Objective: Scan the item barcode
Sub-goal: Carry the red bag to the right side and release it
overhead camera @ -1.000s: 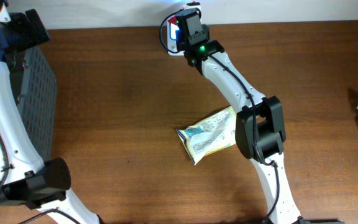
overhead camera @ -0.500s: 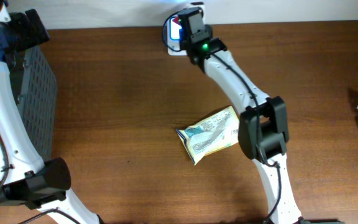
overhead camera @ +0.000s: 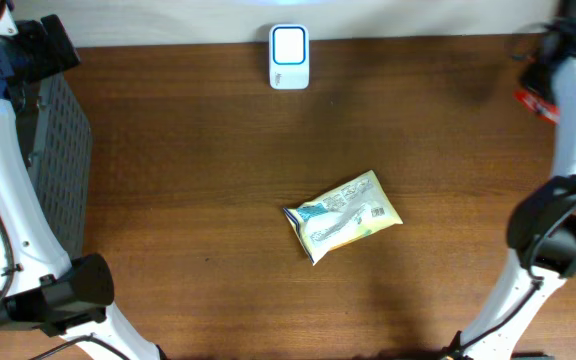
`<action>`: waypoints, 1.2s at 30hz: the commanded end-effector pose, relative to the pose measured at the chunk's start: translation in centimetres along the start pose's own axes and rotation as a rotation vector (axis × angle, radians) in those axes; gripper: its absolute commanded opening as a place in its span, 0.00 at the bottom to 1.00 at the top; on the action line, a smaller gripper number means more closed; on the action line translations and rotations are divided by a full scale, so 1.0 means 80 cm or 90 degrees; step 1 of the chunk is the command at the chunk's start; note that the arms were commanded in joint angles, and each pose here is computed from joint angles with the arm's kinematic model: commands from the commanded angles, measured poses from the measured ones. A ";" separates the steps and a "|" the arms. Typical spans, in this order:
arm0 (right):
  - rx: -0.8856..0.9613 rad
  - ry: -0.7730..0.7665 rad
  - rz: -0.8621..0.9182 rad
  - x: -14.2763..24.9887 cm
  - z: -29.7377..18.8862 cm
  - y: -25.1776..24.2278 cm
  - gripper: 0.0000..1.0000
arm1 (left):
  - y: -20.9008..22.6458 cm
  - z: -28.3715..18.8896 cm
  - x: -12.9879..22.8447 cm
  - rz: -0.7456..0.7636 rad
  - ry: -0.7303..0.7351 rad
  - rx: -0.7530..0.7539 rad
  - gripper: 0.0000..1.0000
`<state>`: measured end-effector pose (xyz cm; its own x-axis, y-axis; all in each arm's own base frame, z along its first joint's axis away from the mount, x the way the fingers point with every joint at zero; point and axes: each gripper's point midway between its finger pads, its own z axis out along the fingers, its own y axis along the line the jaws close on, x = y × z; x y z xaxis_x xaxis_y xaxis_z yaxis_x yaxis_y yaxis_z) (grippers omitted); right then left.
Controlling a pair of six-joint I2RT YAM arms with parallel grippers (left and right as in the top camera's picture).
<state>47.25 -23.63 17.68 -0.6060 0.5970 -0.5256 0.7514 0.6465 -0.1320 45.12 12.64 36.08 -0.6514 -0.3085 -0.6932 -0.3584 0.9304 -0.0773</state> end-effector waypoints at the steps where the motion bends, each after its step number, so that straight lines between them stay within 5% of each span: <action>1: 0.043 0.053 0.058 0.007 0.042 -0.071 0.04 | 0.001 -0.005 -0.001 -0.007 -0.005 0.001 0.99; 7: -0.030 0.106 0.149 0.021 0.099 -0.118 0.04 | 0.001 -0.005 -0.001 -0.007 -0.005 0.001 0.99; 16: -0.076 0.041 0.164 -0.010 0.122 -0.099 0.09 | 0.001 -0.005 -0.001 -0.007 -0.005 0.001 0.99; 21: -0.053 0.072 0.159 0.012 0.156 -0.101 0.11 | 0.001 -0.005 -0.001 -0.007 -0.005 0.001 0.99; 28: -0.041 0.120 0.149 0.040 0.168 -0.101 0.41 | 0.001 -0.005 -0.001 -0.007 -0.005 0.001 0.99; 36: -0.423 0.131 0.029 0.024 0.065 0.011 0.49 | 0.001 -0.005 -0.001 -0.007 -0.005 0.001 0.99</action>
<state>44.64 -29.50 5.67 -0.5637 0.7786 -0.2757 0.7542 0.6213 0.2125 45.13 12.65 36.08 -0.6511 -0.3084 -0.6935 -0.3586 0.9303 -0.0770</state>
